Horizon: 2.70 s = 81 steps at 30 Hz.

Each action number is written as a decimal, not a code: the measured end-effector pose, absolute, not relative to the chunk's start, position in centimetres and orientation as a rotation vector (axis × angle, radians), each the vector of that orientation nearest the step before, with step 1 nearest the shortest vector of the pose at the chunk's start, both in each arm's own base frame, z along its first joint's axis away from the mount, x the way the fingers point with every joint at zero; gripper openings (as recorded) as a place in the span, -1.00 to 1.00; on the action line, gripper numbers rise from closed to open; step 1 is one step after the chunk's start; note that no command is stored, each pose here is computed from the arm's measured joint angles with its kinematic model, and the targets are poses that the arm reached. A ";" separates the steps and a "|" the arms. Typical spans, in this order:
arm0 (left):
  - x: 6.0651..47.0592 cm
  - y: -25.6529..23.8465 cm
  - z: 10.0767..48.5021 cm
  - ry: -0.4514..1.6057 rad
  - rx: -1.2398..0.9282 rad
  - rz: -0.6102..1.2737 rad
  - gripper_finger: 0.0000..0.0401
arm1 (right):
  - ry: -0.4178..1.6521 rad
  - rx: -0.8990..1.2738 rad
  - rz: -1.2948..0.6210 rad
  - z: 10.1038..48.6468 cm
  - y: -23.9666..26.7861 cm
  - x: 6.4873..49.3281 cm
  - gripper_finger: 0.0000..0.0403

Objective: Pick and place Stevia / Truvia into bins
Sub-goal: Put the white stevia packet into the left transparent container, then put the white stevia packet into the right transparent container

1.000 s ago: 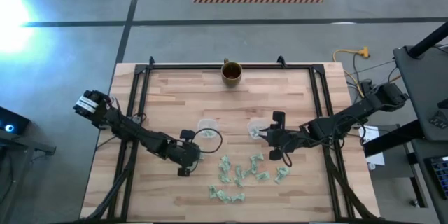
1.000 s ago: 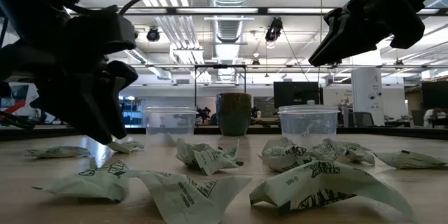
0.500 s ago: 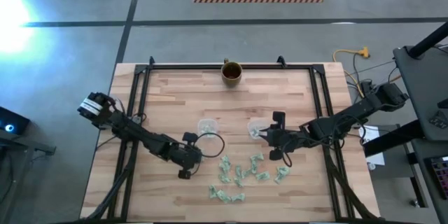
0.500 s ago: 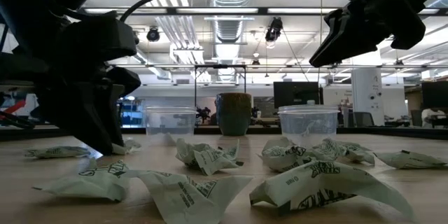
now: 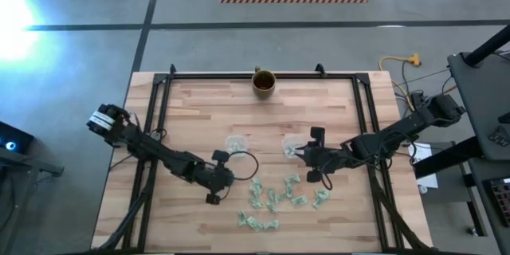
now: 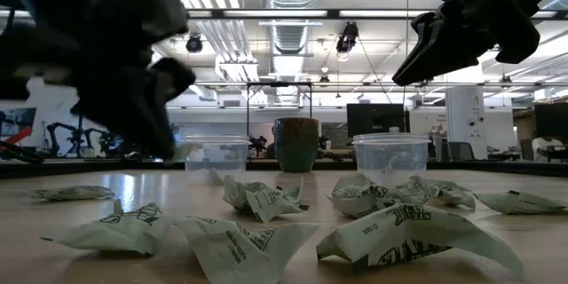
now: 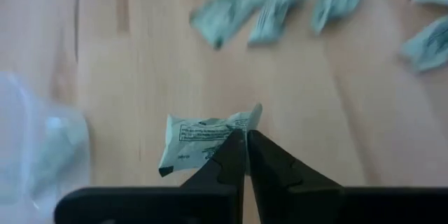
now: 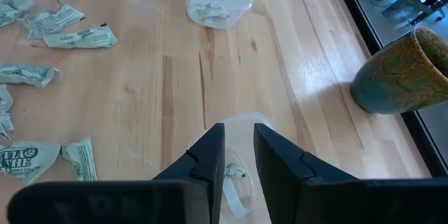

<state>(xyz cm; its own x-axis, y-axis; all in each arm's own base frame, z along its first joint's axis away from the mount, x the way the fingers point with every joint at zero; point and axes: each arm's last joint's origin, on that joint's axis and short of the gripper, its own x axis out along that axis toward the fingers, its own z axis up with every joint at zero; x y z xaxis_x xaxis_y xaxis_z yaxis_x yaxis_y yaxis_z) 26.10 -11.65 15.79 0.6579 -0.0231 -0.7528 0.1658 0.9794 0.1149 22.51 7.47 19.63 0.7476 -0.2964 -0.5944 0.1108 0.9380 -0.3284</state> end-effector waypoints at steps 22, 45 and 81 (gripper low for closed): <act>27.5 -4.1 20.1 0.774 0.332 0.197 -1.00 | 0.693 -0.282 -0.228 19.5 7.4 22.4 -0.66; 27.2 -2.5 19.9 0.865 0.253 0.131 -0.56 | 0.714 -0.240 -0.125 19.4 7.7 22.5 -0.66; 23.2 -6.4 24.6 0.690 0.253 0.110 -0.60 | 0.852 -0.133 0.013 13.5 12.2 23.7 -0.30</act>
<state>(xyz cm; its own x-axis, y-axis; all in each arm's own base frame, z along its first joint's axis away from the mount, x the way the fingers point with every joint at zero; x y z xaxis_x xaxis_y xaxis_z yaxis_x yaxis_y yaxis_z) 23.21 -6.42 24.62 0.7666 0.1839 -0.6153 -0.0172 0.9637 0.2666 23.71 12.21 13.50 0.6585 -0.0423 -0.7514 -0.0646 0.9916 -0.1124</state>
